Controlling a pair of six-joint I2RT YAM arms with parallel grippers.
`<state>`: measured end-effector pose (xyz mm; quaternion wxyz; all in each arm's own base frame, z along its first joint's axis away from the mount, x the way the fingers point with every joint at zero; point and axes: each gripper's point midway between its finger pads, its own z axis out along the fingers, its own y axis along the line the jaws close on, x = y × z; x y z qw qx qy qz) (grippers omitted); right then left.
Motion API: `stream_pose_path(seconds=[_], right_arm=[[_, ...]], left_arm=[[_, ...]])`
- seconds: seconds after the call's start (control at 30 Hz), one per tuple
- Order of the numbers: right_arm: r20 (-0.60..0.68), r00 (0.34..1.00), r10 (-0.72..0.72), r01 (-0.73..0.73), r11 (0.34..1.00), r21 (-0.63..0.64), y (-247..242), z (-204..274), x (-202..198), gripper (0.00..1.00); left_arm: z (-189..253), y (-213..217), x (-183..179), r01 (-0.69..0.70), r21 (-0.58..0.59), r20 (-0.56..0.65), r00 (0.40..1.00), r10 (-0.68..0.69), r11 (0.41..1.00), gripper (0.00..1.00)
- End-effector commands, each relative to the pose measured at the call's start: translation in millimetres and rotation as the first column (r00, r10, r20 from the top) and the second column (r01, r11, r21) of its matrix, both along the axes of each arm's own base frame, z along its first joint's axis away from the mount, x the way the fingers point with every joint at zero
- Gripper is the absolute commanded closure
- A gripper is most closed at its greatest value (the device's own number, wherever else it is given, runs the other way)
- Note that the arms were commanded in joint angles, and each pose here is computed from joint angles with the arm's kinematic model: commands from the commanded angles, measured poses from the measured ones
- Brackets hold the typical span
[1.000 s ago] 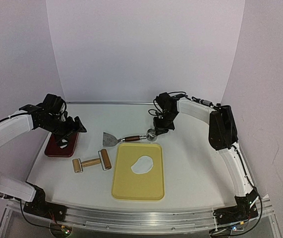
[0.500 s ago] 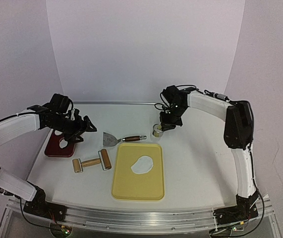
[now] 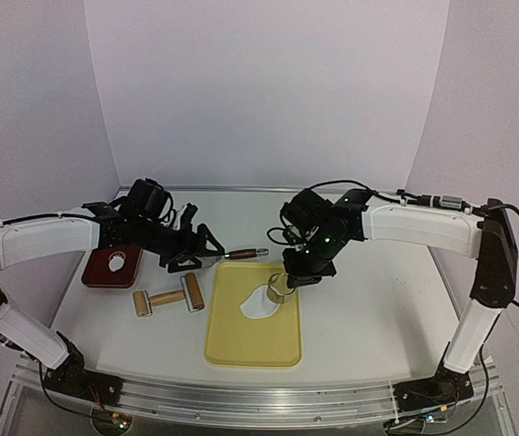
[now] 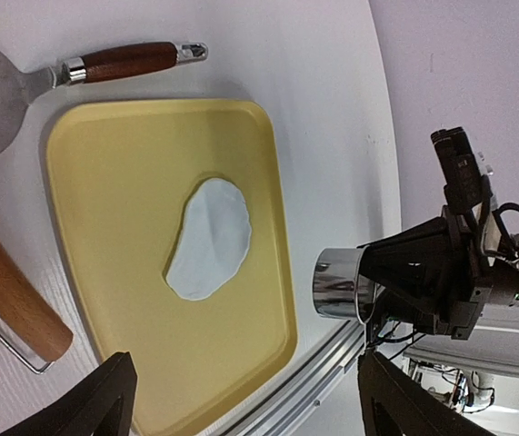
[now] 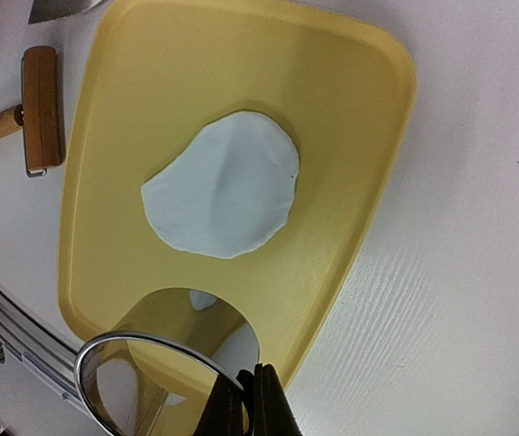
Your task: Roll out the dumpling wrappers from the dough
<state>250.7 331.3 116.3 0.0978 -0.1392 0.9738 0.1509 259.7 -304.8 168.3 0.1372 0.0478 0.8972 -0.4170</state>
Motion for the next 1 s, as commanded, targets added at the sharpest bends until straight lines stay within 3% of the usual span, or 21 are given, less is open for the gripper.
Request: stream_pose_path(seconds=[0.0,0.3,0.97], right_arm=[[0.074,0.995,-0.07,0.069,0.998,0.011,14,-2,18,1.0],[0.081,0.996,-0.021,0.024,0.999,-0.034,49,-28,28,1.0],[0.053,0.998,-0.02,0.03,0.98,-0.196,39,-60,36,1.0]], left_arm=[[3,-25,-6,0.057,-0.061,-0.006,0.998,-0.058,0.997,0.15],[-19,-49,-11,0.085,-0.066,-0.059,0.994,-0.089,0.994,0.22],[-34,-47,-10,0.076,-0.016,-0.091,0.993,-0.077,0.997,0.27]])
